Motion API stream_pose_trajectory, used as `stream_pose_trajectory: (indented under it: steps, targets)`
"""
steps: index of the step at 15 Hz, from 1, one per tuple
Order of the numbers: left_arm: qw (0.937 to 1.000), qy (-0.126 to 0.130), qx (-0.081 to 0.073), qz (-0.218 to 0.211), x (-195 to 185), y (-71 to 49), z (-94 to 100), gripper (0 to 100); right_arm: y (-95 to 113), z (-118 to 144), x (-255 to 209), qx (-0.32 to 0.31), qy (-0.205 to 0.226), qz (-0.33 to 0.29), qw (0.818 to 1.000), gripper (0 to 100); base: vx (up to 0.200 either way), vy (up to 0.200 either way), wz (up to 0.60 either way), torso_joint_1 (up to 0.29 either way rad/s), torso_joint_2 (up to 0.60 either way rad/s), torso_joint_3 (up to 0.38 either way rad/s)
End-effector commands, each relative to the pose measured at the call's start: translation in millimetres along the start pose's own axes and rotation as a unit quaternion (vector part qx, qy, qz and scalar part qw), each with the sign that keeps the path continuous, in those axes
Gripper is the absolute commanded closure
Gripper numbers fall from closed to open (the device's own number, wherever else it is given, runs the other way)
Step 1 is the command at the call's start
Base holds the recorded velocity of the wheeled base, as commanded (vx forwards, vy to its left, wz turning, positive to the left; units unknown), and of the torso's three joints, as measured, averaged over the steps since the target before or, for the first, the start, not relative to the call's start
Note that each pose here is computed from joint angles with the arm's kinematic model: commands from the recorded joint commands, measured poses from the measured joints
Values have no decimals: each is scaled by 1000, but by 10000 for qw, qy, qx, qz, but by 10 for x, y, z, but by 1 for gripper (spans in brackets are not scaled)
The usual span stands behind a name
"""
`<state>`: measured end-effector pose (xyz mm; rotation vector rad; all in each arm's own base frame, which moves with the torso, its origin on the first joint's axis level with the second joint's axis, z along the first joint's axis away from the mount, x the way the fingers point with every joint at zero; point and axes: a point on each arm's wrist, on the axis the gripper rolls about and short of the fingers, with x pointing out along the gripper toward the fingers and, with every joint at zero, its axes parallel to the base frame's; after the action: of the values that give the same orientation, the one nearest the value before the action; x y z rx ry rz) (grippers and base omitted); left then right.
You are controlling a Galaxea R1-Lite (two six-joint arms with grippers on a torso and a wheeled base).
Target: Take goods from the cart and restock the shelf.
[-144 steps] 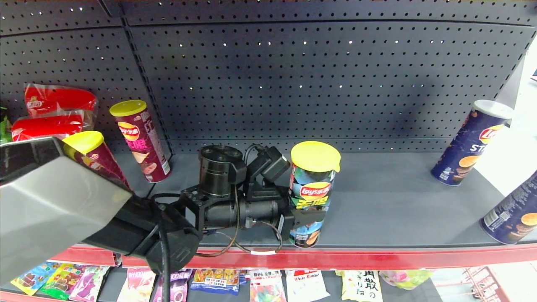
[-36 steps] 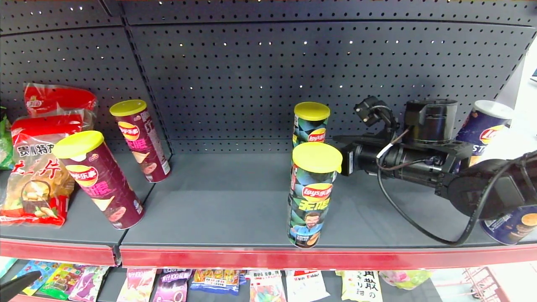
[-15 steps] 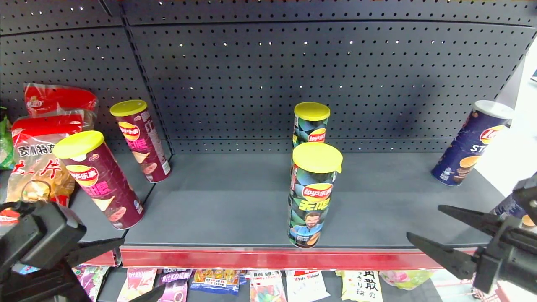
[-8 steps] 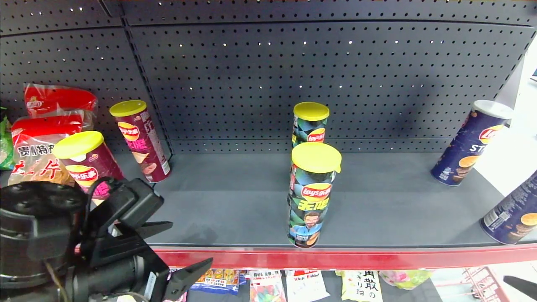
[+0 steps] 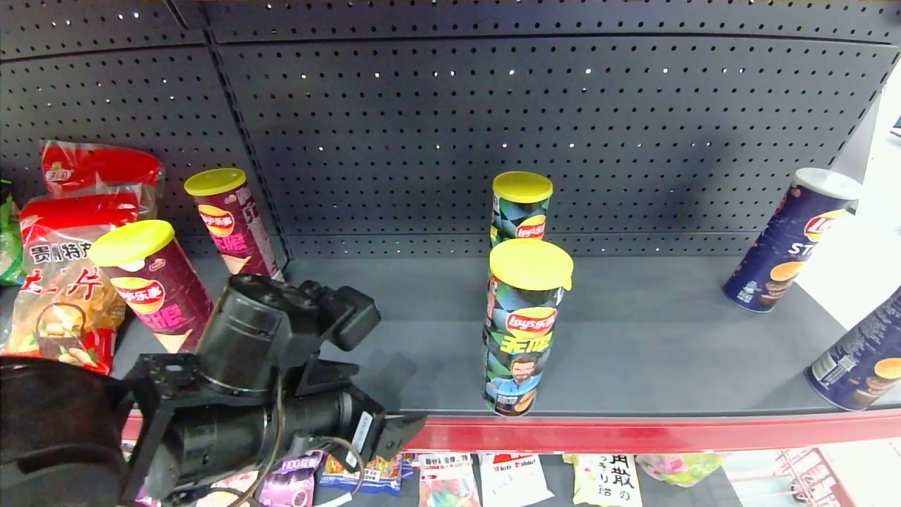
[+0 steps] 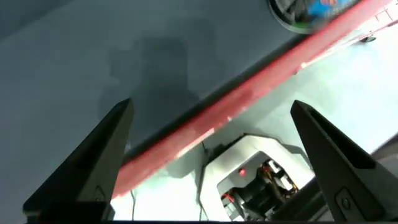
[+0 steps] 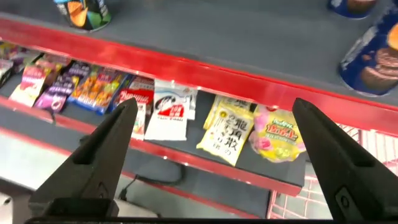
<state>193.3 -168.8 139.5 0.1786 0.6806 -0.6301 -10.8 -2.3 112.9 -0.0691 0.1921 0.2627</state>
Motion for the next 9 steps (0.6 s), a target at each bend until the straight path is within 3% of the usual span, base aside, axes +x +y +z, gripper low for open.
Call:
stream_pose_trajectory:
  steps: [1,9]
  targets:
    - [9998,176,10,32,250,-26,58,0,4,-42,-25,8,-110,-64,9999,0,0,0,0,0,0,0]
    - [9998,154,23,101,520,-51,213,0,9,-113,-65,8,-201,-84,9998,0,0,0,0,0,0,0]
